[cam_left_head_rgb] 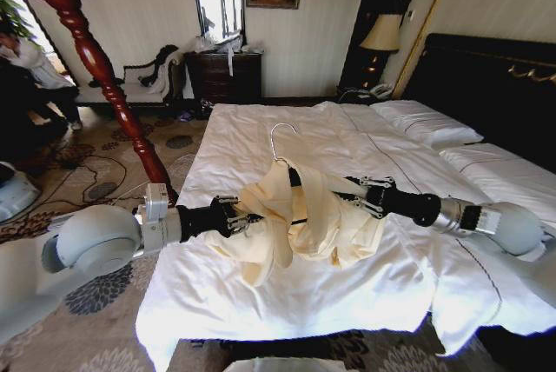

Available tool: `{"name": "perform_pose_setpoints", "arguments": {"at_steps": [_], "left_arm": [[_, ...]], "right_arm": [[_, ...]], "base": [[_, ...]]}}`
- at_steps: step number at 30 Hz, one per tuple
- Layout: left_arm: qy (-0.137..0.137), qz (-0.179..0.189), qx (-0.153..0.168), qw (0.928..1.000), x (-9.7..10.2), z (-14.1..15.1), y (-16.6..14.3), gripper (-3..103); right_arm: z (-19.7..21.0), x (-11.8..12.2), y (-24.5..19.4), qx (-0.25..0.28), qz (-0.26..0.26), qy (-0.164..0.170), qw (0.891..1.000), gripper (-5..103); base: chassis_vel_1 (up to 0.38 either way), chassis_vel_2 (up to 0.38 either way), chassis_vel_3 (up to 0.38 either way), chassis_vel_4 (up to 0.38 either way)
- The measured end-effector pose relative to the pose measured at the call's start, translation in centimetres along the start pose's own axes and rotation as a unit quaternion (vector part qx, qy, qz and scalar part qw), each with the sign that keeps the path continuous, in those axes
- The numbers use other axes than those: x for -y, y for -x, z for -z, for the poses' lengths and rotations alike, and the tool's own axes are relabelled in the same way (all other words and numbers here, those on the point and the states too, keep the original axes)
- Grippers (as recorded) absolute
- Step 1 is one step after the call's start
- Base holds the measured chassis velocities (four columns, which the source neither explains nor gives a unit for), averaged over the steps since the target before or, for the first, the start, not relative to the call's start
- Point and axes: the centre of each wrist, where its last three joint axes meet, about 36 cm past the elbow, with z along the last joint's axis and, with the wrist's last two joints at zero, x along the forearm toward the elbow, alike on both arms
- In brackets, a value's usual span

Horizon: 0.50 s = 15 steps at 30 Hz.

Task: Pick up the clothes from the bed and hang them on the clothes hanger.

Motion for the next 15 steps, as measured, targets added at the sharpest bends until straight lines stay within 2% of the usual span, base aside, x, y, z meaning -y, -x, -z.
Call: {"name": "perform_pose_setpoints", "arguments": {"at_steps": [2, 3, 4, 6, 7, 9, 10, 11, 12, 14, 15], "left_arm": [[0.011, -0.003, 0.001, 0.9999, -0.1, -0.1, 0.0, 20], [0.016, -0.001, 0.002, 0.9999, -0.3, -0.1, 0.0, 20], [0.016, -0.001, 0.003, 0.9999, -0.4, -0.1, 0.0, 20], [0.015, -0.003, 0.005, 0.9999, -0.4, -0.2, 0.1, 19], [0.015, -0.003, 0.005, 0.9999, -0.4, -0.2, 0.1, 19], [0.013, -0.005, 0.007, 0.9999, -0.5, -0.2, 0.2, 19], [0.013, -0.006, 0.007, 0.9999, -0.5, -0.2, 0.2, 19], [0.011, -0.007, 0.008, 0.9999, -0.5, -0.3, 0.3, 19], [0.011, -0.007, 0.008, 0.9999, -0.5, -0.3, 0.3, 19], [0.008, -0.005, 0.009, 0.9999, -0.7, -0.5, 0.3, 19], [0.008, -0.005, 0.009, 0.9999, -0.7, -0.5, 0.3, 19]], "right_arm": [[0.1, 0.1, 0.1, 0.003, -0.011, -0.001, 1.0, 23], [0.3, 0.3, 0.2, 0.01, -0.047, 0.006, 0.999, 25], [0.4, 0.3, 0.2, 0.013, -0.056, 0.013, 0.998, 25], [0.5, 0.2, 0.3, 0.021, -0.079, 0.032, 0.996, 35], [0.5, 0.2, 0.3, 0.021, -0.079, 0.032, 0.996, 35], [0.6, 0.0, 0.4, 0.029, -0.096, 0.047, 0.994, 46], [0.6, -0.1, 0.5, 0.032, -0.101, 0.054, 0.993, 46], [0.6, -0.4, 0.6, 0.037, -0.11, 0.069, 0.991, 51], [0.6, -0.4, 0.6, 0.037, -0.11, 0.069, 0.991, 51], [0.9, -0.7, 0.9, 0.048, -0.12, 0.095, 0.987, 62], [0.9, -0.7, 0.9, 0.048, -0.12, 0.095, 0.987, 62]], "base": [[0.0, 0.0, 0.0, 0.0], [0.0, 0.0, 0.0, 0.0], [0.0, 0.0, 0.0, 0.0], [0.0, 0.0, 0.0, 0.0], [0.0, 0.0, 0.0, 0.0], [0.0, 0.0, 0.0, 0.0], [0.0, 0.0, 0.0, 0.0], [0.0, 0.0, 0.0, 0.0], [0.0, 0.0, 0.0, 0.0], [0.0, 0.0, 0.0, 0.0], [0.0, 0.0, 0.0, 0.0]]}}
